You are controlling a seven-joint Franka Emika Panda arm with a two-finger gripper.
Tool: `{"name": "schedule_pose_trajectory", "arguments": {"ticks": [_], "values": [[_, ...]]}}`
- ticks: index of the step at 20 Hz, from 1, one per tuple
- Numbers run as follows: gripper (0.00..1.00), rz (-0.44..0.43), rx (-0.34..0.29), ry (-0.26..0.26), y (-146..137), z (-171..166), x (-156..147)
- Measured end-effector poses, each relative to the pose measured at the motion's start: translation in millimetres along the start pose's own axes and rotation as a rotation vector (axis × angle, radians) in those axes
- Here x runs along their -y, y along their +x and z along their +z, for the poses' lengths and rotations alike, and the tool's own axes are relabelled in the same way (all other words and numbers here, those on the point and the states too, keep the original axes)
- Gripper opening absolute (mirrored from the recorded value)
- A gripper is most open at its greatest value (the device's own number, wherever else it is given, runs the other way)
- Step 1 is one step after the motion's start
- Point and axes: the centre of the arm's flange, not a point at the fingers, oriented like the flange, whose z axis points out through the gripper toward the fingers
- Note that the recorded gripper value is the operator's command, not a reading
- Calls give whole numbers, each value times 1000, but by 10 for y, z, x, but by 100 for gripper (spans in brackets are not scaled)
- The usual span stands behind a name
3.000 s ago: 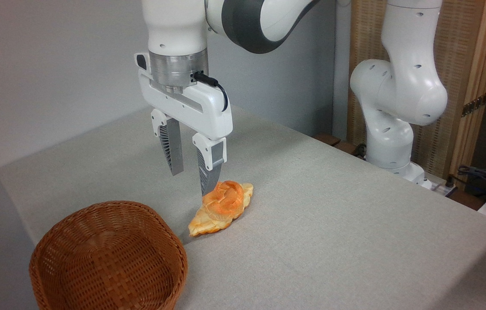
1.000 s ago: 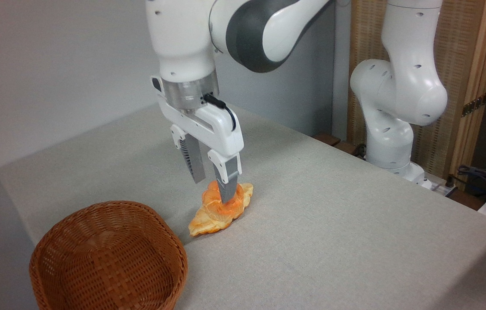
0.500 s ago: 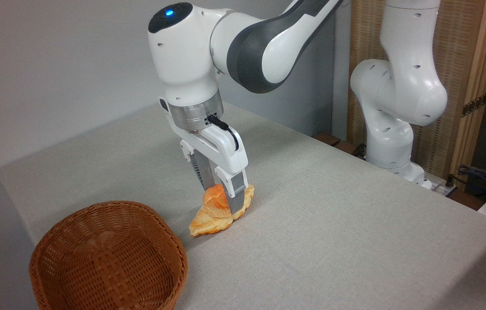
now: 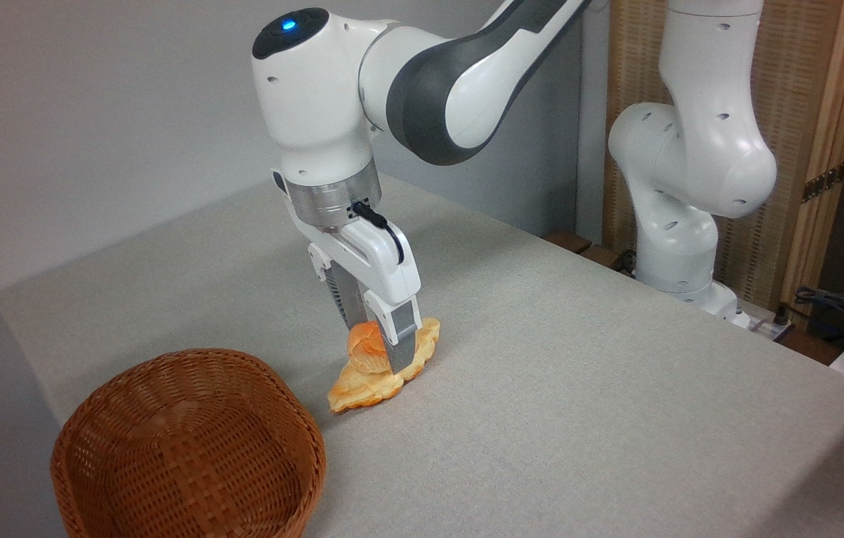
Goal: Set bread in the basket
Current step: 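Close the gripper around the small bread piece, then lift the held bread piece and carry it over the wicker basket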
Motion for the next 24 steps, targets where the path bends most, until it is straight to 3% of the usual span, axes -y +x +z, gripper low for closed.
{"name": "schedule_pose_trajectory", "arguments": {"ticks": [10,16,20,21,22,23,24], "values": [[36,2,-12,11,26,-79,9],[38,5,-103,78,149,-588,77],[52,1,-207,167,257,-794,179],[80,-1,-232,190,294,-797,217],[86,-5,-255,207,335,-787,256],[100,-13,-286,220,394,-763,307],[100,-18,-302,227,429,-747,338]]}}
